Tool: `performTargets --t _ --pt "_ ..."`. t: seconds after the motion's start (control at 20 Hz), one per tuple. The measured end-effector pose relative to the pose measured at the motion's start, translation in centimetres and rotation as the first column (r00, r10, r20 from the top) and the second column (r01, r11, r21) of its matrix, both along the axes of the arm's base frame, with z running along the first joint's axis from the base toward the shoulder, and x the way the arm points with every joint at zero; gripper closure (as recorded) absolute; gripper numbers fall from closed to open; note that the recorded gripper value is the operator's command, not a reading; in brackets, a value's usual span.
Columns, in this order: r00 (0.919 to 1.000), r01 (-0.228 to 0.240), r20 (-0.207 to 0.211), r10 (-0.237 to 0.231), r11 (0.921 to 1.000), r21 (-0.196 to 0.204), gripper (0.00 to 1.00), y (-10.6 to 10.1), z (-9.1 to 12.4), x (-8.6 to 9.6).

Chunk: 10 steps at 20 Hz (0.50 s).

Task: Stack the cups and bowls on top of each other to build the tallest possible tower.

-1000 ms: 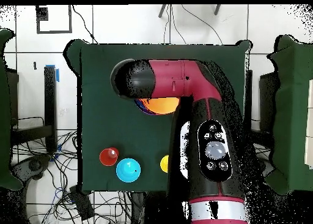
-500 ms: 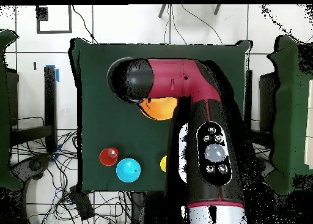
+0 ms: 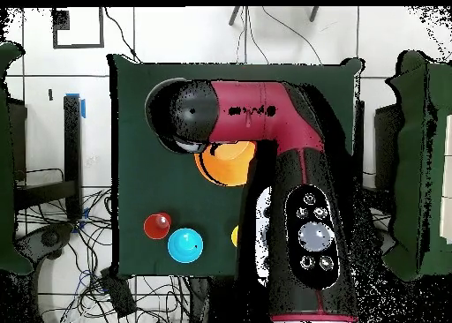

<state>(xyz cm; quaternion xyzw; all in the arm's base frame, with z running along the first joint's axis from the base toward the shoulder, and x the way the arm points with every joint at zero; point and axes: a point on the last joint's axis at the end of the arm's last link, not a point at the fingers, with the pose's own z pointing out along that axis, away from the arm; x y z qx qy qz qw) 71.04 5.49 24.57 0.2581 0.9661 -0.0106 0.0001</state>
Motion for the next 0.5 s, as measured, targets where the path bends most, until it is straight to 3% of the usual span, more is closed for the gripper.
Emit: performTargets --t 0.5 --pt "1.0 -0.004 -0.009 0.004 1.0 0.009 1.0 0.36 -0.59 0.0"
